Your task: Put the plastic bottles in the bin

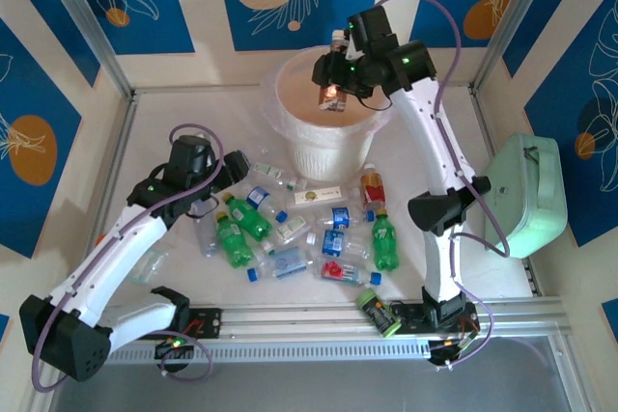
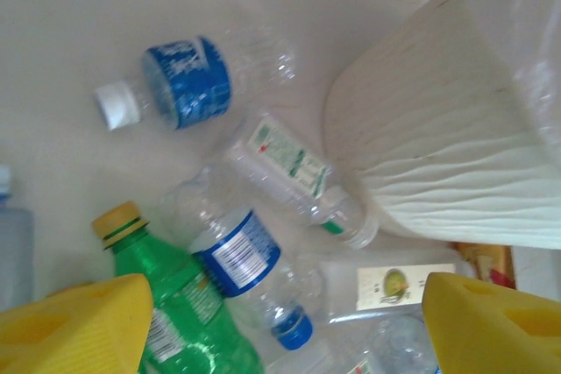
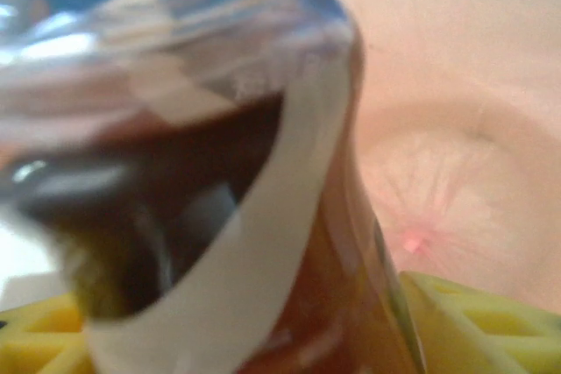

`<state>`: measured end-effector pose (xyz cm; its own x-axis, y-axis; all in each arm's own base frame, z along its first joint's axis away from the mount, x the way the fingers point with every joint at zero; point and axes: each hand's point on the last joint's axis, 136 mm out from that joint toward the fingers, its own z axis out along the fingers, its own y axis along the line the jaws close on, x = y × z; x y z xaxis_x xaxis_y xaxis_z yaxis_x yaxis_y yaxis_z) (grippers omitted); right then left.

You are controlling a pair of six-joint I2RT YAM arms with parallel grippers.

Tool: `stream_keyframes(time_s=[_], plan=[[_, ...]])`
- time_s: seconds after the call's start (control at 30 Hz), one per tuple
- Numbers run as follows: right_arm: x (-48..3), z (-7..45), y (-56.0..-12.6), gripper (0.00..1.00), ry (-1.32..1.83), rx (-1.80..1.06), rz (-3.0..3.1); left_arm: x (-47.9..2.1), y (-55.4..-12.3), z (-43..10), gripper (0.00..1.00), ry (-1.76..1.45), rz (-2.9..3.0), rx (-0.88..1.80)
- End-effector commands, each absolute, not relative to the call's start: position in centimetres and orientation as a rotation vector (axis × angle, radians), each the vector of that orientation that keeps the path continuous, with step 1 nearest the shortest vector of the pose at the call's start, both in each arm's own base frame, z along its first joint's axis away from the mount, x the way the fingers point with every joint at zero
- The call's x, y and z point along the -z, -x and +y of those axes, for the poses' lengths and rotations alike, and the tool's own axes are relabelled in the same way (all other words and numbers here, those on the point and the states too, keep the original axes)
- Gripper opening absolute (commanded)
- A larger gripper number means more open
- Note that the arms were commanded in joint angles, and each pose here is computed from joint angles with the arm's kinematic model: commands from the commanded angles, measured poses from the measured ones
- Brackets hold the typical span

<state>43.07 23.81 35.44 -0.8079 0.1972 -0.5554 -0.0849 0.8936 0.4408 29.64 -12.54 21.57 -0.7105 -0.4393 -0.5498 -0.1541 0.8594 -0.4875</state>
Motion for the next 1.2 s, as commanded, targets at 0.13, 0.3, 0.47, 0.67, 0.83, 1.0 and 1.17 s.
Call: stream_keyframes(time_s=[0.13,0.3,0.47,0.67,0.83,1.0,1.17], plan=[[-36.7,23.7,-41.1,0.76,-0.020,-0.551,2.418,-19.2,-27.5,-8.6,0.84,0.568,2.399,0.330],[-38.8,23.6,-39.5,0.76,-0.010,-0.571,2.372,-16.7,-25.6,-6.3,0.86,0.676,2.465,0.210],[-40.5,25.0,-35.9,0.76,0.101,-0.585,2.309,-14.1,-23.4,-4.1,0.87,0.786,2.522,0.126],[-39.1,28.5,-28.6,0.76,0.278,-0.742,2.266,-10.6,-23.3,-3.5,0.86,0.916,2.568,0.173],[-34.5,29.6,-23.0,0.76,0.374,-0.772,2.327,-8.9,-25.4,-3.9,0.84,0.916,2.602,0.200],[-30.5,28.7,-19.7,0.76,0.359,-0.790,2.408,-7.2,-27.5,-3.9,0.83,0.883,2.653,0.159],[-29.0,27.7,-19.0,0.76,0.327,-0.793,2.437,-6.2,-28.9,-3.1,0.82,0.881,2.654,0.079]])
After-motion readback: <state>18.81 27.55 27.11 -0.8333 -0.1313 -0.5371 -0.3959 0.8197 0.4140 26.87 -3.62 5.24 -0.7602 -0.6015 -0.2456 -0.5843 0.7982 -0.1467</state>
